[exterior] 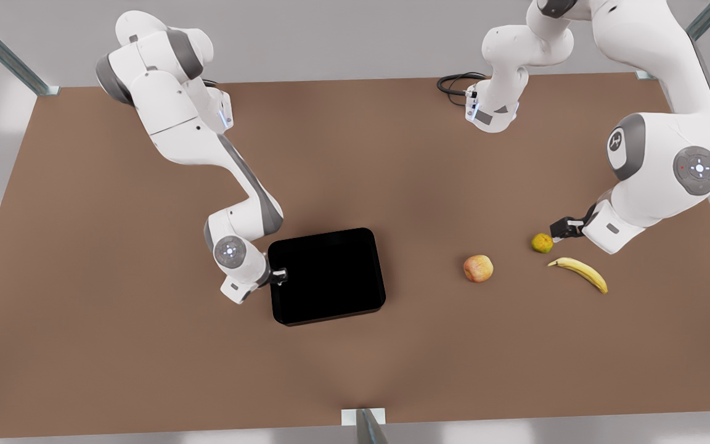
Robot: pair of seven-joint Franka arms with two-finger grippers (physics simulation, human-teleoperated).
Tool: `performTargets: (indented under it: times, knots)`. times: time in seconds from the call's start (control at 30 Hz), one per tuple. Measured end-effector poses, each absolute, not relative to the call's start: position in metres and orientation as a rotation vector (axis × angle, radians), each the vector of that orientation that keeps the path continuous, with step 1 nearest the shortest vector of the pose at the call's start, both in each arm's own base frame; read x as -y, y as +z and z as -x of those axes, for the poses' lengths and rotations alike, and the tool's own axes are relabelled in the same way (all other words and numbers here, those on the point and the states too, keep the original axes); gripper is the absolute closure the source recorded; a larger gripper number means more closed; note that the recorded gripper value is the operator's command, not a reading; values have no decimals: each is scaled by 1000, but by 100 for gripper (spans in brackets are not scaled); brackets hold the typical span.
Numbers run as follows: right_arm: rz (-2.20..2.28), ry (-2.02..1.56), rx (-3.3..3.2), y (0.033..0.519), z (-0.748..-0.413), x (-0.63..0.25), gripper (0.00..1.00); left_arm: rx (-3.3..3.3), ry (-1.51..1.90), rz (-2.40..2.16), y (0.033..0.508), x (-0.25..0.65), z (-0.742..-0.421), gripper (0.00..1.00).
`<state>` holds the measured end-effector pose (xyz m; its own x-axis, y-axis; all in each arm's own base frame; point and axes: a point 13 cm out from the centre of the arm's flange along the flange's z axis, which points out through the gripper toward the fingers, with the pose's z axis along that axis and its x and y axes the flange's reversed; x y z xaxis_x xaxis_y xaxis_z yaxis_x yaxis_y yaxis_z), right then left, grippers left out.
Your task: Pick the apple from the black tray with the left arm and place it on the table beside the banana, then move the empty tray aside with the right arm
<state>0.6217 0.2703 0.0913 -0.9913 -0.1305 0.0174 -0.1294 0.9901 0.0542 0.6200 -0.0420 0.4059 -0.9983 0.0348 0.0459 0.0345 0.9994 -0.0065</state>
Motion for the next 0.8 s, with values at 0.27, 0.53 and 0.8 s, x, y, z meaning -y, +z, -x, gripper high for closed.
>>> performTargets:
  times: [0.27, 0.53, 0.8]
  knots:
    - [-218, -99, 3118, 91, -621, -278, 64, 3085, 18, 111, 406, 53, -616, 0]
    - [-227, -101, 3116, 89, -620, -279, 74, 3086, 19, 109, 408, 61, -615, 0]
    - [-242, -105, 3118, 91, -622, -277, 82, 3087, 14, 51, 409, 47, -616, 0]
